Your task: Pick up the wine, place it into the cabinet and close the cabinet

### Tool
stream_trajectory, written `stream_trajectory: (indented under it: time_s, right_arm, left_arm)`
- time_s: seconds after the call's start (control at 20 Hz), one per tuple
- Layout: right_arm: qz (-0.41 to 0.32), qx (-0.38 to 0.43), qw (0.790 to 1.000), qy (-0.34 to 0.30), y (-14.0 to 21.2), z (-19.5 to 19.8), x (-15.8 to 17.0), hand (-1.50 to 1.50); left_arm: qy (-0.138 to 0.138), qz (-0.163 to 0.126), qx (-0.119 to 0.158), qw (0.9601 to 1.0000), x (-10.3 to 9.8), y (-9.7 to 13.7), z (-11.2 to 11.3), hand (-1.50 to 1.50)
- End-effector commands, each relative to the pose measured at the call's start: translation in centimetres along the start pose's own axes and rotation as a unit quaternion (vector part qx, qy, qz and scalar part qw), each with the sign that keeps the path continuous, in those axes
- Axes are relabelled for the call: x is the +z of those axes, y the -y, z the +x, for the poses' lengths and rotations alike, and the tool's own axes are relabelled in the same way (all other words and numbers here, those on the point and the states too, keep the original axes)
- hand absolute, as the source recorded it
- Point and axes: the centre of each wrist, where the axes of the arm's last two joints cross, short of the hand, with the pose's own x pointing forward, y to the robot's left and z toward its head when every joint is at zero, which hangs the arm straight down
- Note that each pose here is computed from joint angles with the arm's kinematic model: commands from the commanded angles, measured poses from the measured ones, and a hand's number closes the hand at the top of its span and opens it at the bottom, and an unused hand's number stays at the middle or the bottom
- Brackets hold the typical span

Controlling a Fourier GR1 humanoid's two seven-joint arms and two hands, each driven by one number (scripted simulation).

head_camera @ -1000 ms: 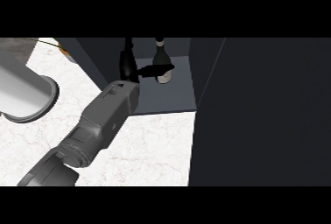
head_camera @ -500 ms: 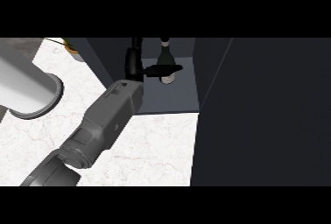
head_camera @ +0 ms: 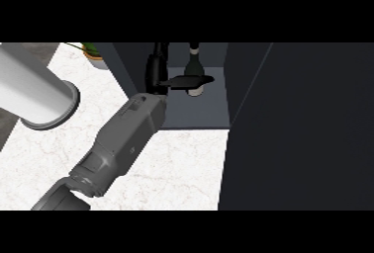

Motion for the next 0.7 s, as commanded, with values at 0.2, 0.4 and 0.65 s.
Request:
stream_trajectory:
  time_s: [0.2, 0.4, 0.65]
  right_arm:
    - [-0.003, -0.002, 1.0, 0.025, -0.5, 3.7, 2.8, -1.5]
    - [0.002, -0.002, 0.999, 0.032, -0.4, 4.5, 2.8, -1.5]
    - [0.001, -0.002, 0.999, 0.038, -0.2, 3.8, 2.0, -1.5]
  left_arm:
    - [0.009, -0.013, 0.03, 0.9994, 2.3, -1.2, -0.2, -1.5]
    - [0.008, -0.031, 0.052, 0.9981, 4.7, -0.7, -0.3, -1.5]
    - [0.002, -0.038, 0.084, 0.9957, 7.9, -0.3, 1.0, -1.5]
